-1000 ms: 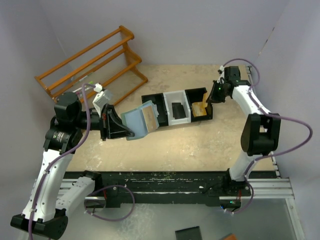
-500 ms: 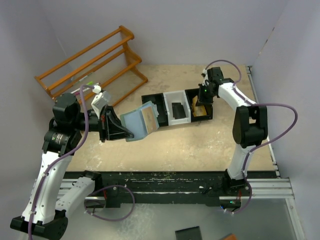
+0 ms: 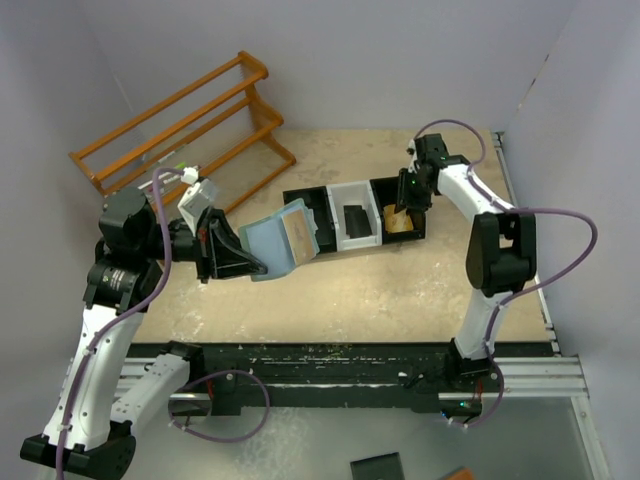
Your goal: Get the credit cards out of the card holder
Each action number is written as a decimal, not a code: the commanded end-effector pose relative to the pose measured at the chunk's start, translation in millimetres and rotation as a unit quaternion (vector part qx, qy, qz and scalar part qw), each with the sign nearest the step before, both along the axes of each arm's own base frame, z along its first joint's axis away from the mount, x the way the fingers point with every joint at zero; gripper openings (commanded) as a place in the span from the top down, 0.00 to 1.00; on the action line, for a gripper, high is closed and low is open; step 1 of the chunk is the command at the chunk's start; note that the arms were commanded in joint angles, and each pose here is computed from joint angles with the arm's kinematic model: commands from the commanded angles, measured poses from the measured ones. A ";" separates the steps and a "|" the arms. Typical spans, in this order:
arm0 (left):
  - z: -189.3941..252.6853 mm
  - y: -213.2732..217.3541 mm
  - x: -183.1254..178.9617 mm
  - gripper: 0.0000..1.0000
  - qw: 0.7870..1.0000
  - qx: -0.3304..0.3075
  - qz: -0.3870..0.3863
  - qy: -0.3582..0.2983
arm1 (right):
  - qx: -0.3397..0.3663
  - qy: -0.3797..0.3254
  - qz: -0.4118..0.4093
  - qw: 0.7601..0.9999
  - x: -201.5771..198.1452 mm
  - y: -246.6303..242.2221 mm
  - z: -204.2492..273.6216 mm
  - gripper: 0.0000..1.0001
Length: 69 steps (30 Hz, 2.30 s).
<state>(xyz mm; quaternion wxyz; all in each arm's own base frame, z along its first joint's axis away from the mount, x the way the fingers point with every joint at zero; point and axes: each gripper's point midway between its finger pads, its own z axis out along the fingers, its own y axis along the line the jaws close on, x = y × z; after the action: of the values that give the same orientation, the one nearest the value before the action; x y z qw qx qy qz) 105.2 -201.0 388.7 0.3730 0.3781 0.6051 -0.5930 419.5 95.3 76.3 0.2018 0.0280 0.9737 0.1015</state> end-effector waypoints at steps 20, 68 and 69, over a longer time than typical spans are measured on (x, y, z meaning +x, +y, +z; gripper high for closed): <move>28.0 -3.4 7.7 1.00 0.998 -0.038 0.009 -0.046 | 0.548 -0.265 0.222 0.761 -165.1 170.8 307.5 0.00; -2.4 6.5 29.5 0.08 0.989 0.046 0.077 -0.117 | 0.361 -0.252 0.383 0.812 -230.1 201.2 302.9 1.00; -1.1 7.7 28.9 0.07 0.987 0.050 0.079 -0.128 | 0.345 -0.242 0.384 0.822 -228.1 199.2 292.3 1.00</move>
<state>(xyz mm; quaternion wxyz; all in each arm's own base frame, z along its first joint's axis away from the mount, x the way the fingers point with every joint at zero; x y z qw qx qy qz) 142.2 -198.7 366.1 0.4206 0.3683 0.6444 -0.5218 185.7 304.7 429.4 0.3874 -0.2651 0.6550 0.5921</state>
